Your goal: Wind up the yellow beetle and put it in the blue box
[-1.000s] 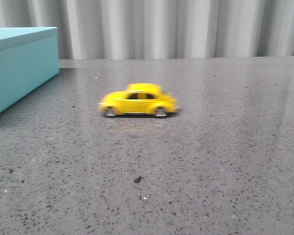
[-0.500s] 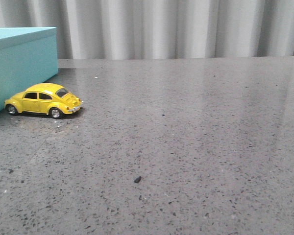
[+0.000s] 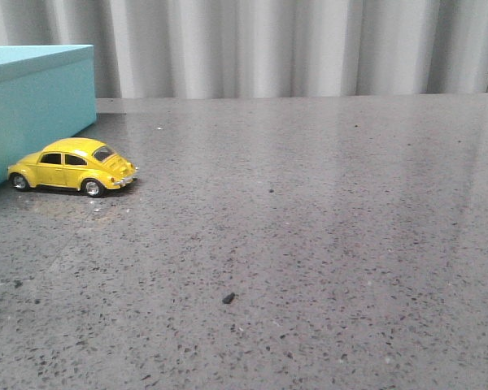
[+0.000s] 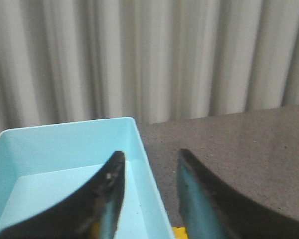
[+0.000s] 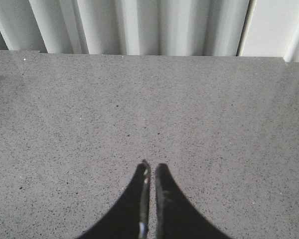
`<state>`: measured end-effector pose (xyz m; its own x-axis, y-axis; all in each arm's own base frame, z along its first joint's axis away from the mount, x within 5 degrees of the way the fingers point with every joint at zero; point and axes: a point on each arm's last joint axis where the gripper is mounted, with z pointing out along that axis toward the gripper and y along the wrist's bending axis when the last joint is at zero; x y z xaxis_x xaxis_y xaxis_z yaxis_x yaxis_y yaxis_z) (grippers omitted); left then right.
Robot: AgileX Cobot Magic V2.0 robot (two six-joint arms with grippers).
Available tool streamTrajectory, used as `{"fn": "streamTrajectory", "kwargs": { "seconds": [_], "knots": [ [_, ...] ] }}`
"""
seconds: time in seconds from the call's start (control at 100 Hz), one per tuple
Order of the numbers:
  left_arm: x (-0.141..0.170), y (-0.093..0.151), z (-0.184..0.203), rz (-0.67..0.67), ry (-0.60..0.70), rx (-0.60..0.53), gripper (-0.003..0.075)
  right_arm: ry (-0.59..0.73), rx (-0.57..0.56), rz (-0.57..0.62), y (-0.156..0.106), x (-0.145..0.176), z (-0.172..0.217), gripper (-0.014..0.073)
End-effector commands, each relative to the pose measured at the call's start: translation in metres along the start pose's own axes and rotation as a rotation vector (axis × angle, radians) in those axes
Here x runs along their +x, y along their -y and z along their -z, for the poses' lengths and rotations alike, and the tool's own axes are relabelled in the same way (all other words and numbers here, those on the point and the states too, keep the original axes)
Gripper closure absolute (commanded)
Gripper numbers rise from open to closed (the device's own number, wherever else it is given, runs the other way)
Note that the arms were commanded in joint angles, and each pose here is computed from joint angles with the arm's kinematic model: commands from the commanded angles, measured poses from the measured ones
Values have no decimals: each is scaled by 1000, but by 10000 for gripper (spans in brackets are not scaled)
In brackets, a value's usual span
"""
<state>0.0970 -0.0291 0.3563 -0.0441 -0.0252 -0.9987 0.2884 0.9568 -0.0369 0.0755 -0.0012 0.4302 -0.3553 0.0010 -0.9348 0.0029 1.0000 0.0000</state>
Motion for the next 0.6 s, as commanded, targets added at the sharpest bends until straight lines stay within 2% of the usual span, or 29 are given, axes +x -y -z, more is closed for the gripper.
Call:
{"fn": "streamTrajectory", "kwargs": {
  "seconds": [0.0, 0.18, 0.32, 0.43, 0.59],
  "knots": [
    [-23, 7, -11, -37, 57, 53, 302, 89, -2, 0, 0, -11, 4, 636],
    [-36, 19, -40, -204, -44, 115, 283, 87, -2, 0, 0, -11, 4, 636],
    [-48, 27, -61, -427, -128, 139, 283, 85, -2, 0, 0, -11, 4, 636],
    [-62, 34, -75, -611, -133, 165, 283, 85, -2, 0, 0, -11, 4, 636],
    [-82, 39, -97, -706, -133, 166, 283, 85, -2, 0, 0, -11, 4, 636]
  ]
}}
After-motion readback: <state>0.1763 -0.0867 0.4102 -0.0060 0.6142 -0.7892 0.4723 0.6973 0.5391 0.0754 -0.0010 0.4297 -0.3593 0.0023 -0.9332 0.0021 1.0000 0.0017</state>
